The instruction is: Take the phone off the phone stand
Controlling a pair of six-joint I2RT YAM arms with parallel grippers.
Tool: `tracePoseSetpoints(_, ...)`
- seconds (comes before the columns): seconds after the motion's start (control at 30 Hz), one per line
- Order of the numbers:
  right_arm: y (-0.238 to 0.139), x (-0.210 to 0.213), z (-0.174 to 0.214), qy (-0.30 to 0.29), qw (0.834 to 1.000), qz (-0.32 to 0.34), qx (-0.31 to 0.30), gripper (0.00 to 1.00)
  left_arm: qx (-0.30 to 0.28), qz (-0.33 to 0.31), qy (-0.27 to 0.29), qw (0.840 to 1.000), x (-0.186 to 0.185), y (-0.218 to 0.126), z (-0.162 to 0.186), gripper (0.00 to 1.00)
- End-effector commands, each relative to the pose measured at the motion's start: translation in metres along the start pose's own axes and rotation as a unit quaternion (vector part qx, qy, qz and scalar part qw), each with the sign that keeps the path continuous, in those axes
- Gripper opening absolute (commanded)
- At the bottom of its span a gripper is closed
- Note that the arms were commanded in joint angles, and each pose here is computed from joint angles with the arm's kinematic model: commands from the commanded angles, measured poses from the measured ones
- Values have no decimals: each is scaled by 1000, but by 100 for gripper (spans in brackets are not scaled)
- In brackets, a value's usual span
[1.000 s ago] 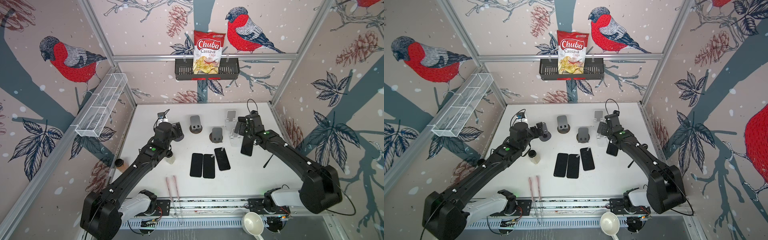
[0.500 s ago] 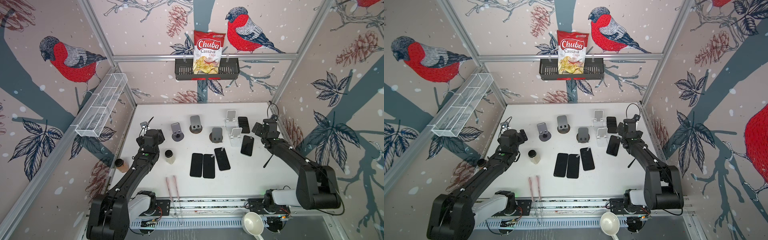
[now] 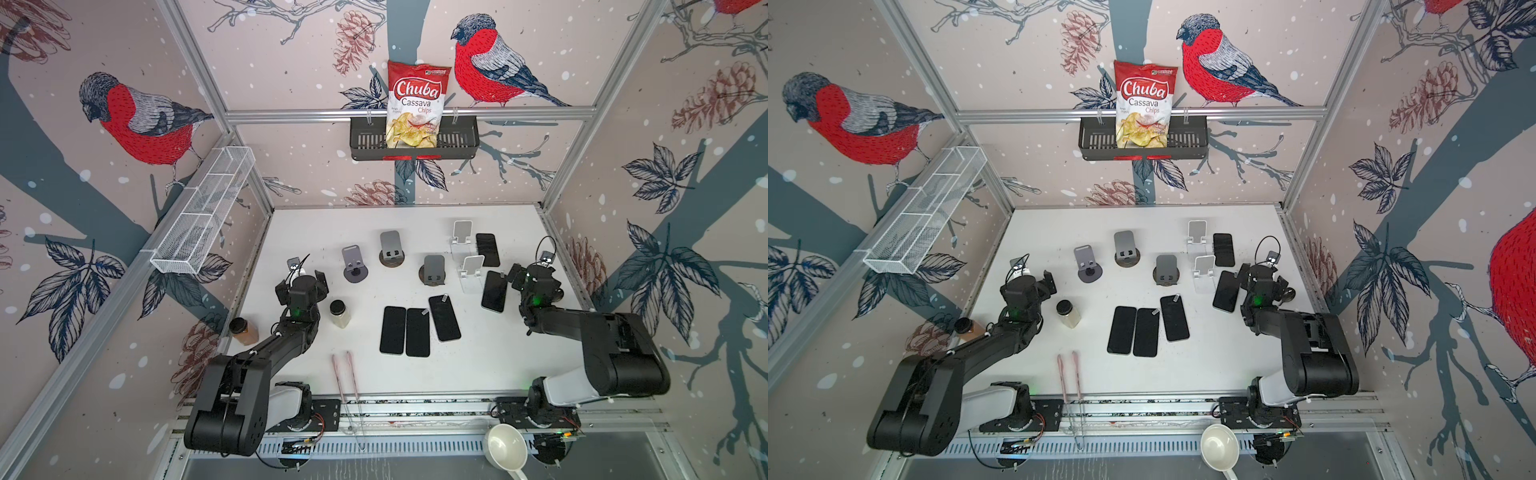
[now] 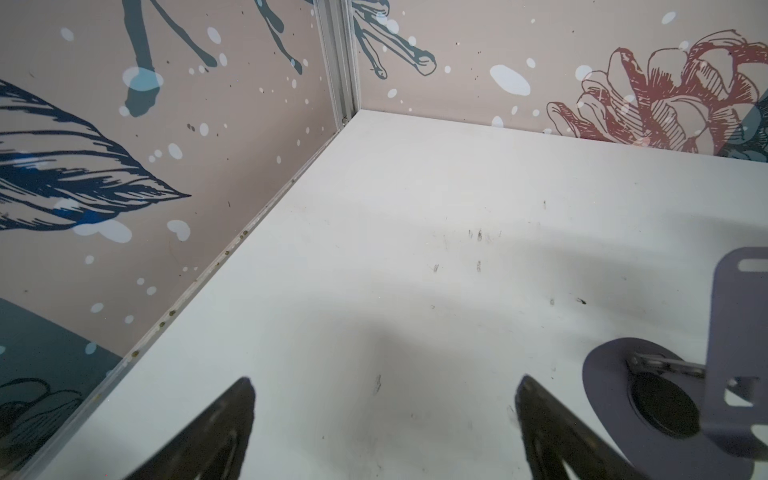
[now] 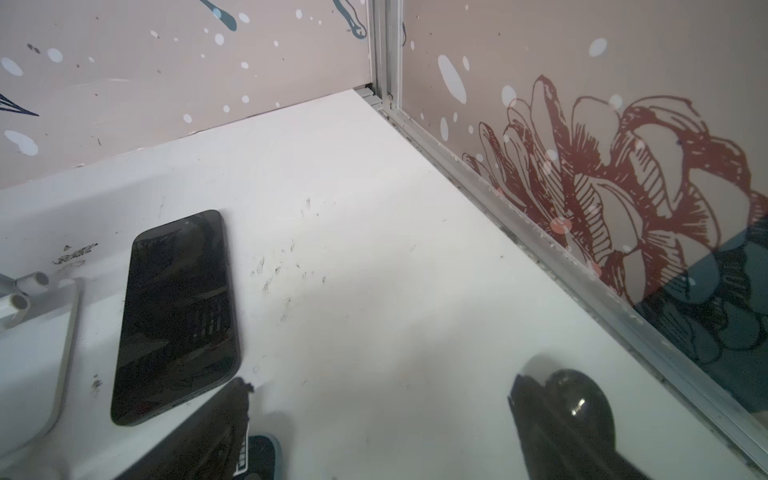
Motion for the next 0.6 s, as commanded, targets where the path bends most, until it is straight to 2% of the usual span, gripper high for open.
tracePoseSetpoints(0.0, -5, 15, -23, 11, 997, -52, -63, 99, -63, 6, -11, 998, 0, 0, -19, 96)
tracePoseSetpoints(0.23, -33, 9, -15, 13, 987, -101, -123, 99, -76, 35, -1, 996, -10, 11, -18, 96)
tracePoseSetpoints(0.33, -28, 10, -13, 10, 991, -89, -99, 99, -95, 45, 2, 994, -13, 13, -24, 96)
tracePoseSetpoints(0.57, -29, 10, -14, 11, 990, -89, -105, 99, -145, 44, 5, 989, -11, 11, -23, 96)
Point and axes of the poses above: each gripper's point midway between its finger pads, its own y axis out along the fingers, its own x axis along the line the jaws close on, z = x × y, the point moved 4 cm from there along -y, back along the fingers, and after that the axes turned 14 degrees about y, right-handed, at the moved point
